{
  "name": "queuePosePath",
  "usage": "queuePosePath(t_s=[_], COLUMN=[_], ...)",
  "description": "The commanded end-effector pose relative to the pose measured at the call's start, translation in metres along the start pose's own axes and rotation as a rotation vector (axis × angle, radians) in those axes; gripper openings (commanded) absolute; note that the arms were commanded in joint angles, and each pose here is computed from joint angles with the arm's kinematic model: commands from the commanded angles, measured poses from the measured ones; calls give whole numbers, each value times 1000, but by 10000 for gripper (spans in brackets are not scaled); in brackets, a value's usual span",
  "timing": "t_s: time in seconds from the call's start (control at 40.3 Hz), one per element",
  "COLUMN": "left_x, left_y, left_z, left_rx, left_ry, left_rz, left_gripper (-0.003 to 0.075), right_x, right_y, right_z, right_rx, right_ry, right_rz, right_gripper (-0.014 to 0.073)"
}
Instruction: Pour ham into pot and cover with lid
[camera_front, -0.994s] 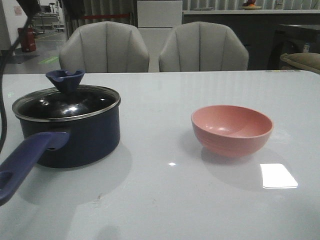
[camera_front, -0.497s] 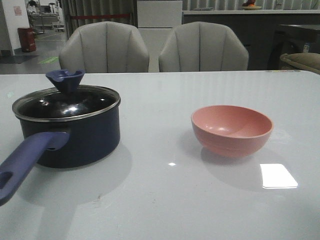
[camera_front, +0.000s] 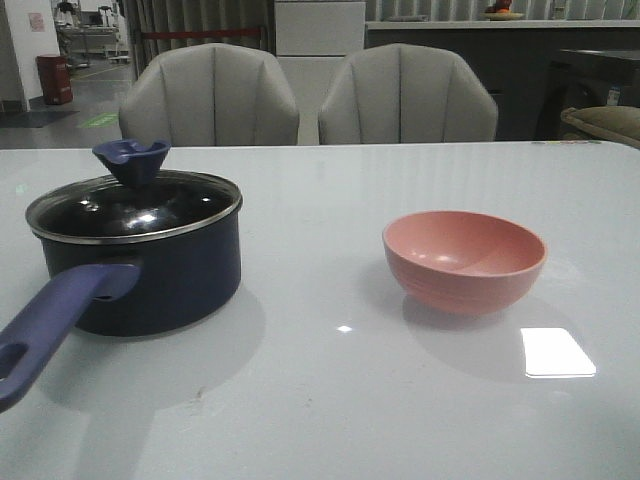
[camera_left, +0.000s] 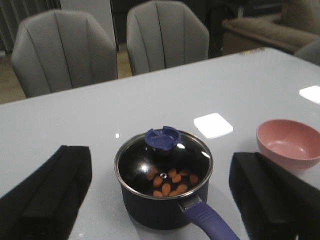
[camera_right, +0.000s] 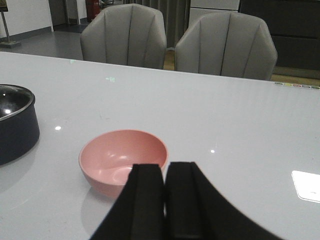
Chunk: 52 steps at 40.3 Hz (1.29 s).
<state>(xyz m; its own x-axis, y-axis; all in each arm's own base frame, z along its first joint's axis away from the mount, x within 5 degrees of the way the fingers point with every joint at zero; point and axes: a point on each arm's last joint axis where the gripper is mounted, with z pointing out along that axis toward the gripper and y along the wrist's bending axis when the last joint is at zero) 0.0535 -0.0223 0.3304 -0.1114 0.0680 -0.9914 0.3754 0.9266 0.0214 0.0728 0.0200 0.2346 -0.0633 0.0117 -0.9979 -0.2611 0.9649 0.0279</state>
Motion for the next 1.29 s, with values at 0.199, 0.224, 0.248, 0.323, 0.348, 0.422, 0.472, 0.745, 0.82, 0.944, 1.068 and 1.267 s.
queuePosePath(t_s=[0.199,0.224,0.248,0.323,0.348,0.422,0.472,0.745,0.82,0.944,1.068,1.267], left_x=[41,43,45,48,48,48,48,48,48,48,55,81], left_y=[-2,-2,-2,-2,-2,-3,-3,-3,-3,-3,-2,6], left_z=[-29,-28,-26,-23,-23,-23,-23,-23,-23,-23,-18,-3], left_rx=[2,2,3,7,10,13,13,13,13,13,-5,-175], left_ry=[-243,-232,-215,-198,-198,-198,-198,-198,-198,-198,-197,-246], left_rz=[-10,-10,-10,-19,-26,-32,-32,-32,-32,-32,-12,-9], left_gripper=[482,424,377,188,124,132,138,130,130,130,130,130], right_x=[-16,-16,-16,-16,-16,-16,-16,-16,-16,-16,-16,-16], right_y=[-1,-1,-1,-1,-1,-1,-1,-1,-1,-1,-1,-1], right_z=[-1,-1,-1,-1,-1,-1,-1,-1,-1,-1,-1,-1], right_rx=[17,17,17,17,17,17,17,17,17,17,17,17], right_ry=[-96,-96,-96,-96,-96,-96,-96,-96,-96,-96,-96,-96], right_rz=[-5,-5,-5,-5,-5,-5,-5,-5,-5,-5,-5,-5], right_gripper=[159,159,159,159,159,159,159,159,159,159,159,159])
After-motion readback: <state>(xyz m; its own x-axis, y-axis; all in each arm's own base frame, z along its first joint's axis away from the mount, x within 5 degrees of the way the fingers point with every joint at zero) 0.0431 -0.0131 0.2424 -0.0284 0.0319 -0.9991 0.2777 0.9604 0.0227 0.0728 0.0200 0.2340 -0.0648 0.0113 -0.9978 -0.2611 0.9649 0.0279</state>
